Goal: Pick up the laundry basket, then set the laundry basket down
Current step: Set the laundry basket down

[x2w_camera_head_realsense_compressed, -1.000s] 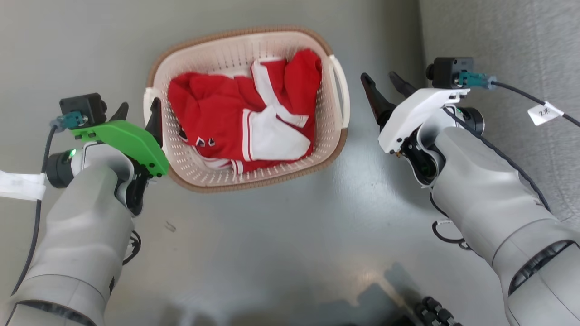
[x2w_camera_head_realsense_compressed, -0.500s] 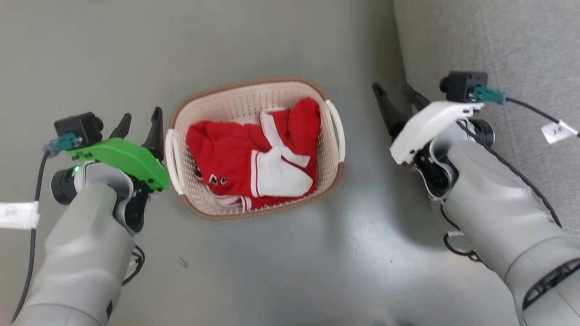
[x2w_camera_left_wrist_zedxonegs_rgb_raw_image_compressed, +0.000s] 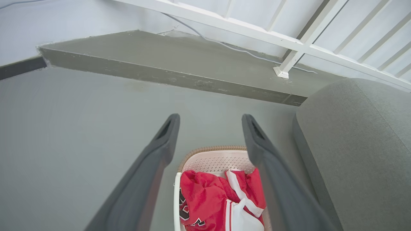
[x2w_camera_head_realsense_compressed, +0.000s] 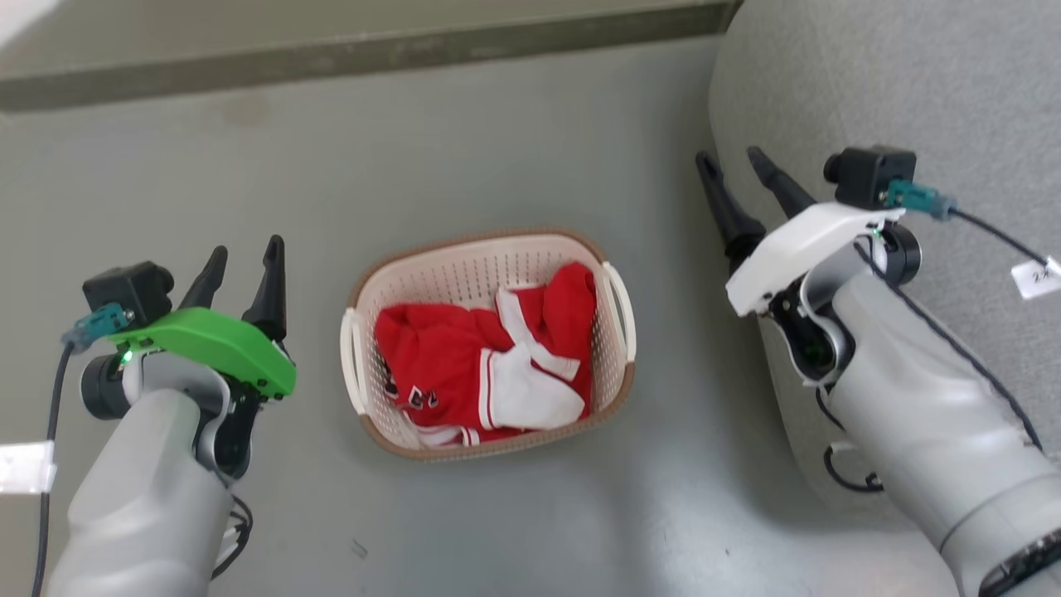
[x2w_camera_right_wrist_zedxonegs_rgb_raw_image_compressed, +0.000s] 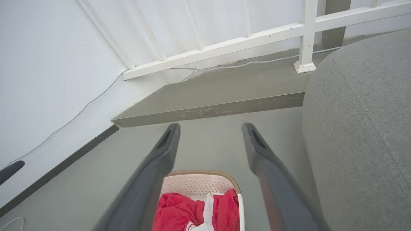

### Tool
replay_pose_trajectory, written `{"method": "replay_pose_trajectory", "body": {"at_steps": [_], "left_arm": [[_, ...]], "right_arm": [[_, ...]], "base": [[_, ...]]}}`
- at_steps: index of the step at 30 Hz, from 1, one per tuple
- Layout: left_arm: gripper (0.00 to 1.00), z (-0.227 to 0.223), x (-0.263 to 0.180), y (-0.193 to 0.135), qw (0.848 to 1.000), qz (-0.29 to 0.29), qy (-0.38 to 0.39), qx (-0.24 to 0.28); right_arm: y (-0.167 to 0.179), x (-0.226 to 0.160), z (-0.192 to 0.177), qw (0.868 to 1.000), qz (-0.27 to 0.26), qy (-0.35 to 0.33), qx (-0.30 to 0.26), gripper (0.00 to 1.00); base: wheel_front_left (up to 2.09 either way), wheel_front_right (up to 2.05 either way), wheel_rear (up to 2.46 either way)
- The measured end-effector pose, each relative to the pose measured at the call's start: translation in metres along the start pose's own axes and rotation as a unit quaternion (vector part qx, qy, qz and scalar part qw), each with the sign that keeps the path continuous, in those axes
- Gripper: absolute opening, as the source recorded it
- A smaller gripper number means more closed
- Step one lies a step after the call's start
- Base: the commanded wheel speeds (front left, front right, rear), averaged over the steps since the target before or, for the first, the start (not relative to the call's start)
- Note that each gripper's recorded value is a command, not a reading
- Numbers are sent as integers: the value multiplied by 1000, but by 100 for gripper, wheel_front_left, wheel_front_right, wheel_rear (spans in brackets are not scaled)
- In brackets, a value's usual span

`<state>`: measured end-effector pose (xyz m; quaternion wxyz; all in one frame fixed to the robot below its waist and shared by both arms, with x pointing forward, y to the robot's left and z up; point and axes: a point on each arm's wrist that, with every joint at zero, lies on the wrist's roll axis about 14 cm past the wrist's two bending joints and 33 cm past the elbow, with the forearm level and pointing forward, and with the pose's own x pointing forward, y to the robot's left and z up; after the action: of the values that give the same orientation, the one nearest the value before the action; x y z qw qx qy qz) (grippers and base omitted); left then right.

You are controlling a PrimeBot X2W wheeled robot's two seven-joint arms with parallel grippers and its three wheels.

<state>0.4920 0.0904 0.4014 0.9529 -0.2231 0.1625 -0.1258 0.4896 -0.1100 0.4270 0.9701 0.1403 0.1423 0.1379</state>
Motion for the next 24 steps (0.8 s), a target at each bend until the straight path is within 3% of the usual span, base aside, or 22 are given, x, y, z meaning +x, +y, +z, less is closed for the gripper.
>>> {"method": "replay_pose_trajectory", "body": {"at_steps": [12,24], "left_arm": [[100,55,-53,-29,994,-25,-99,49],[100,77,-93,-33,986,-11,-164,39]], "right_arm": [[20,-52,37,996,-6,-79,-43,100],[26,-85,70,986,-24,-152,-62,100]], "base": [[0,0,0],[0,0,0]]}}
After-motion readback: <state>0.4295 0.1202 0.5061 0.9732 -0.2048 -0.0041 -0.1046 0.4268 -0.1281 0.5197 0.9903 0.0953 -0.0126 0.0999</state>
